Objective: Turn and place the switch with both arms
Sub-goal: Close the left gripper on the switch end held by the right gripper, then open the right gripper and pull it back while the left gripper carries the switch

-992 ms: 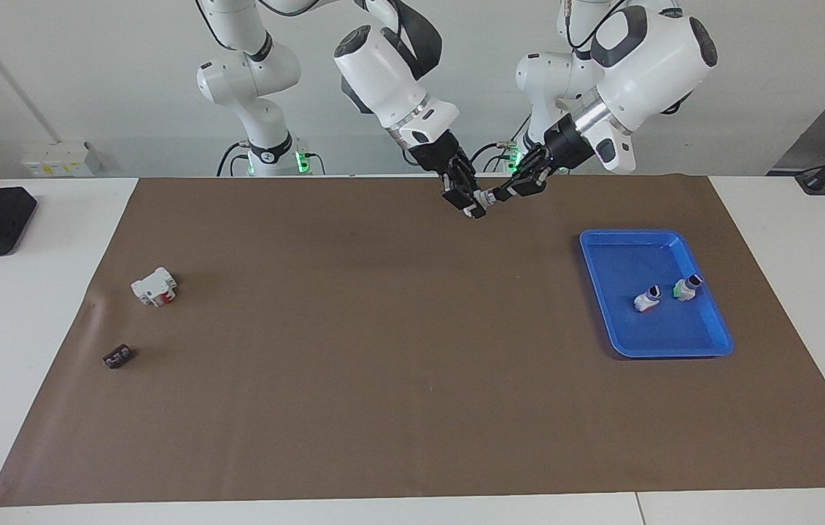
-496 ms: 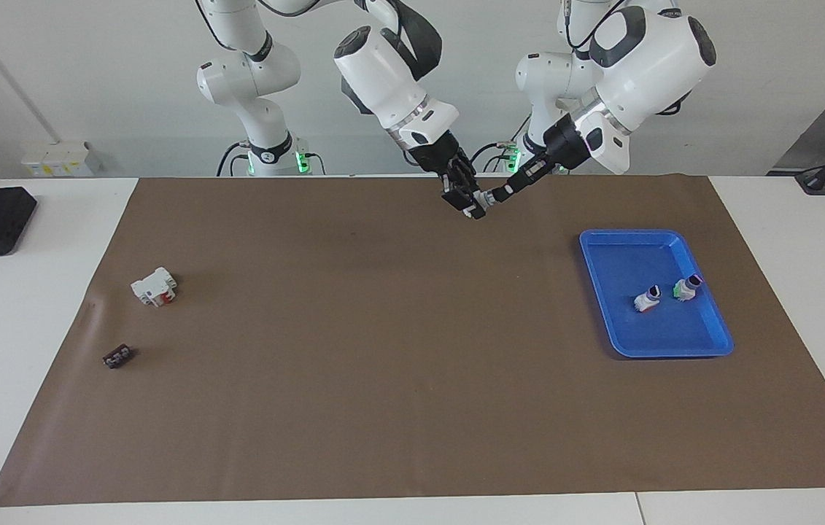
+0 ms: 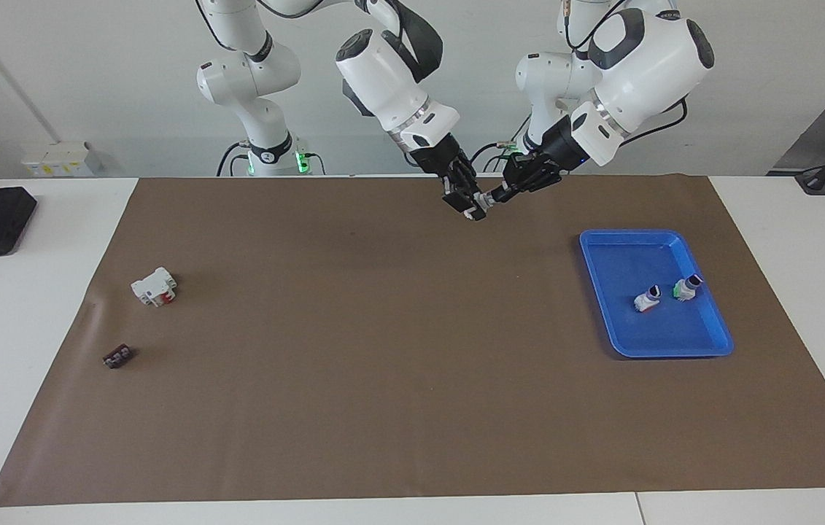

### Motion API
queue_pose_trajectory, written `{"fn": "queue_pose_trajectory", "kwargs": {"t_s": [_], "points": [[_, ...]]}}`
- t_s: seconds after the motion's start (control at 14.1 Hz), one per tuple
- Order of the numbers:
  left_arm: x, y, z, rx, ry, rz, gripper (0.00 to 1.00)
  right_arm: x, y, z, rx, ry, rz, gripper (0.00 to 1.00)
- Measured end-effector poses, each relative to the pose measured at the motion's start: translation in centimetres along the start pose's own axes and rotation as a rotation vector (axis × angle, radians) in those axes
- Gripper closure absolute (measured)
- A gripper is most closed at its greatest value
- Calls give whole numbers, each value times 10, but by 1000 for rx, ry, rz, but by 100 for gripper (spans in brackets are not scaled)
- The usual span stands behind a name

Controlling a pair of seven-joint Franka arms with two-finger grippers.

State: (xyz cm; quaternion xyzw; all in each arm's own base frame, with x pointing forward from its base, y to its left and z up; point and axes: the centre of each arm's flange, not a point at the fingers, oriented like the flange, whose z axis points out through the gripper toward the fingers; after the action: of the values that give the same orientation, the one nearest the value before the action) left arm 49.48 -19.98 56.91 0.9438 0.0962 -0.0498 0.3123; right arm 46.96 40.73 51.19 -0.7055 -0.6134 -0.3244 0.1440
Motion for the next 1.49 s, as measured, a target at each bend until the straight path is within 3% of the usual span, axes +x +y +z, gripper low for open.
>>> {"fn": "queue_pose_trajectory", "kwargs": {"t_s": [0.85, 1.49], "points": [[-5, -8, 3, 36, -16, 330, 90, 0, -10, 9, 21, -7, -8, 58], [-7, -10, 2, 51, -24, 364, 90, 2, -13, 11, 25, -7, -11, 58]]}}
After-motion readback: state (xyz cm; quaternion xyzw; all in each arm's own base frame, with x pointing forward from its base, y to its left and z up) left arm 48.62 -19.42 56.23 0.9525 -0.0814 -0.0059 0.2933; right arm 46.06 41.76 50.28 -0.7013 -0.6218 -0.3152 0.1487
